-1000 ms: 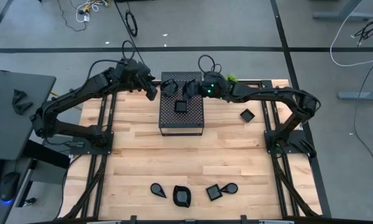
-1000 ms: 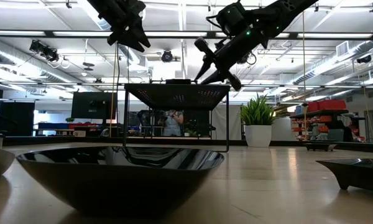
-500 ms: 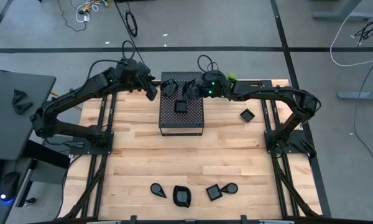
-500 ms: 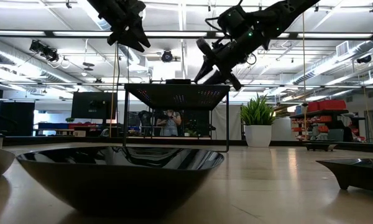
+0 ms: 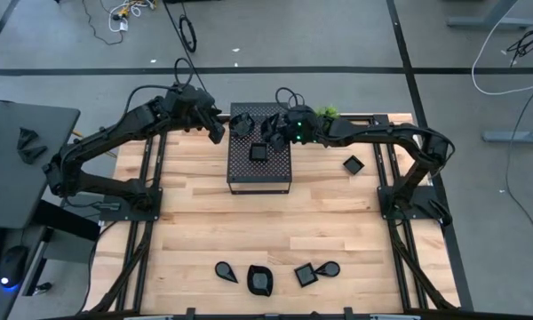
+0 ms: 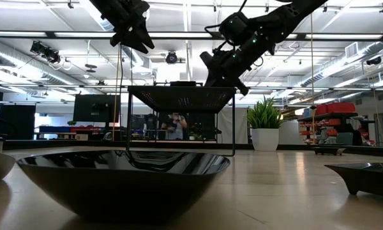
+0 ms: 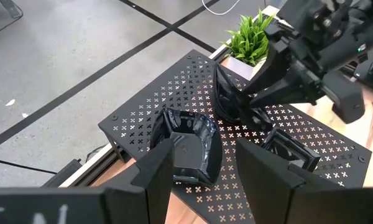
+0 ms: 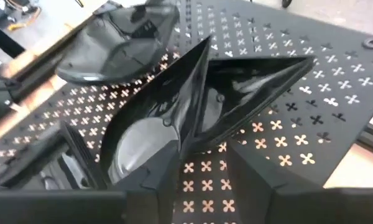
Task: Pick & Place Mini shaped plates
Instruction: Stack the drop shaped plate on top of the drop shaped plates on the shelf
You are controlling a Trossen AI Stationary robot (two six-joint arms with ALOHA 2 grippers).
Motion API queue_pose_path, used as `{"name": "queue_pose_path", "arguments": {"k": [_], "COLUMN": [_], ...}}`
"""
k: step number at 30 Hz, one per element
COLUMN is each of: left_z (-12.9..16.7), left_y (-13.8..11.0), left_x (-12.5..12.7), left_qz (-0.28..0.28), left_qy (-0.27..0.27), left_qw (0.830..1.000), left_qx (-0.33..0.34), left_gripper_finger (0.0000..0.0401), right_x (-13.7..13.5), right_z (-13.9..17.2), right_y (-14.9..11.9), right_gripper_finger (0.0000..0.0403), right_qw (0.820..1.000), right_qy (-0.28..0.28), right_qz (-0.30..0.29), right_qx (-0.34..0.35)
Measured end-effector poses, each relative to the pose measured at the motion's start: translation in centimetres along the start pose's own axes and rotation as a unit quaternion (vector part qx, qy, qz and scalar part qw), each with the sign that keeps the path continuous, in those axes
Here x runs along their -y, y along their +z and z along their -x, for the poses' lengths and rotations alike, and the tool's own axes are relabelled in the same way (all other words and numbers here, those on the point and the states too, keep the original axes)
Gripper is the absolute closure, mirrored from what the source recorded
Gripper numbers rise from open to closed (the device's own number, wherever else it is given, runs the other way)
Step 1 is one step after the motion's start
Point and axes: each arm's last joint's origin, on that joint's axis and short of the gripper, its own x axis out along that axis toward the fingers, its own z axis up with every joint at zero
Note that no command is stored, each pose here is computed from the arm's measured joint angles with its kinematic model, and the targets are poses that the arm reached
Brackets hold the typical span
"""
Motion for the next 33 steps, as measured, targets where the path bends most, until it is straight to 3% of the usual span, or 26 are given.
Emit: {"name": "queue_pose_path", "arguments": {"k": [12,21,25,33], "left_z": [0.0,0.0,0.0,0.0], "left_y": [-0.1,0.0,0.0,0.0], "left_x": [0.0,0.0,0.0,0.0], "left_qz": [0.000,0.000,0.000,0.000], "left_qy": [0.000,0.000,0.000,0.000], "left_qw": [1.000,1.000,1.000,1.000], "left_qx": [-0.003,-0.002,-0.002,-0.002], "left_gripper_finger": [0.0224,0.0224,0.0224,0.0224], "right_x": [-0.3,-0.4,-0.2,0.4], "right_z": [0.3,1.2,2.6,2.4], "right_y": [0.2,0.6,1.2,0.3], "right_gripper_finger": [0.0392,0.0400,0.0380,0.0276], "right_qw": [1.000,1.000,0.999,0.999], "right_qy": [-0.013,-0.009,-0.010,0.017], "right_qz": [-0.001,-0.015,-0.025,0.007], "right_qx": [0.016,0.021,0.026,-0.042]}}
